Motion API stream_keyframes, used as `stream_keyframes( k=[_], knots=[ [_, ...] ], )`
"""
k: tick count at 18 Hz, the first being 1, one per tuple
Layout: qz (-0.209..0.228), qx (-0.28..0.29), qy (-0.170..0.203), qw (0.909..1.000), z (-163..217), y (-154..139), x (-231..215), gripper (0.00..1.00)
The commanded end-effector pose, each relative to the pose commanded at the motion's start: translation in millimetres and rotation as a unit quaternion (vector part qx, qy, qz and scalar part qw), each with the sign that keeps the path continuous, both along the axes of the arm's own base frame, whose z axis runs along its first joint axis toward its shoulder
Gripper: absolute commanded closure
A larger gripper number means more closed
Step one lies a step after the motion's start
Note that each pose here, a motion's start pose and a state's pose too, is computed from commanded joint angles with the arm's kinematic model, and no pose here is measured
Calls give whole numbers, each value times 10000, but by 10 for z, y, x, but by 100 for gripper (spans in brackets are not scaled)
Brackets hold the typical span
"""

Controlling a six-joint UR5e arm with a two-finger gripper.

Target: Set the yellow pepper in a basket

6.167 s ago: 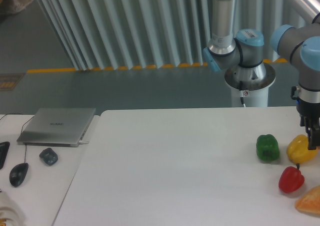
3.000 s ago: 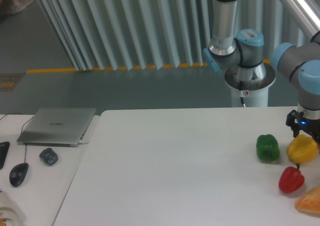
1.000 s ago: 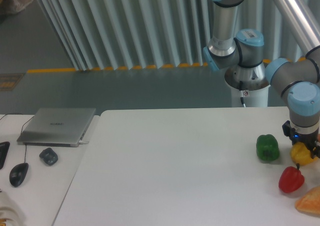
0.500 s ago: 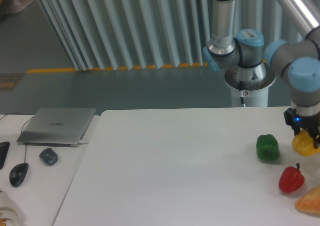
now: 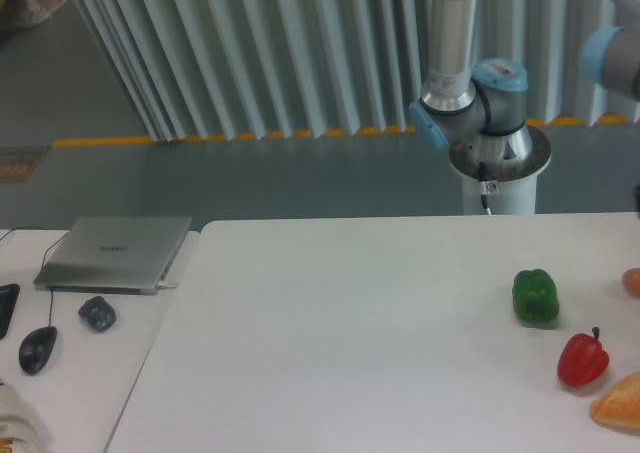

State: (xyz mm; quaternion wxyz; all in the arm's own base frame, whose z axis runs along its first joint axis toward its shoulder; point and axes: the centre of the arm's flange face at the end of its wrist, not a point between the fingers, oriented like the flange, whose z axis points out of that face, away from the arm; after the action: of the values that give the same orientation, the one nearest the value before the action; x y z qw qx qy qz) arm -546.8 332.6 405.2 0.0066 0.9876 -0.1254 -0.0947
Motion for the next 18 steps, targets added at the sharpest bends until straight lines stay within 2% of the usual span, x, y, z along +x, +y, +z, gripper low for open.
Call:
stream_keyframes(
  k=[6,11,12,15,16,18],
  knots=[
    [-514,-152,45,9986,-549,-379,-519,58],
    [-1174,-351,20,9925,-638,-691,-702,55],
    [-1235,-365,4,9917,-655,-701,-706,47],
    [-1250,-373,-18,9914,-675,-678,-679,3],
    [-1243,-371,-17,9915,-667,-669,-671,0],
    [-1287,-376,6,9910,-629,-662,-655,0]
  ],
)
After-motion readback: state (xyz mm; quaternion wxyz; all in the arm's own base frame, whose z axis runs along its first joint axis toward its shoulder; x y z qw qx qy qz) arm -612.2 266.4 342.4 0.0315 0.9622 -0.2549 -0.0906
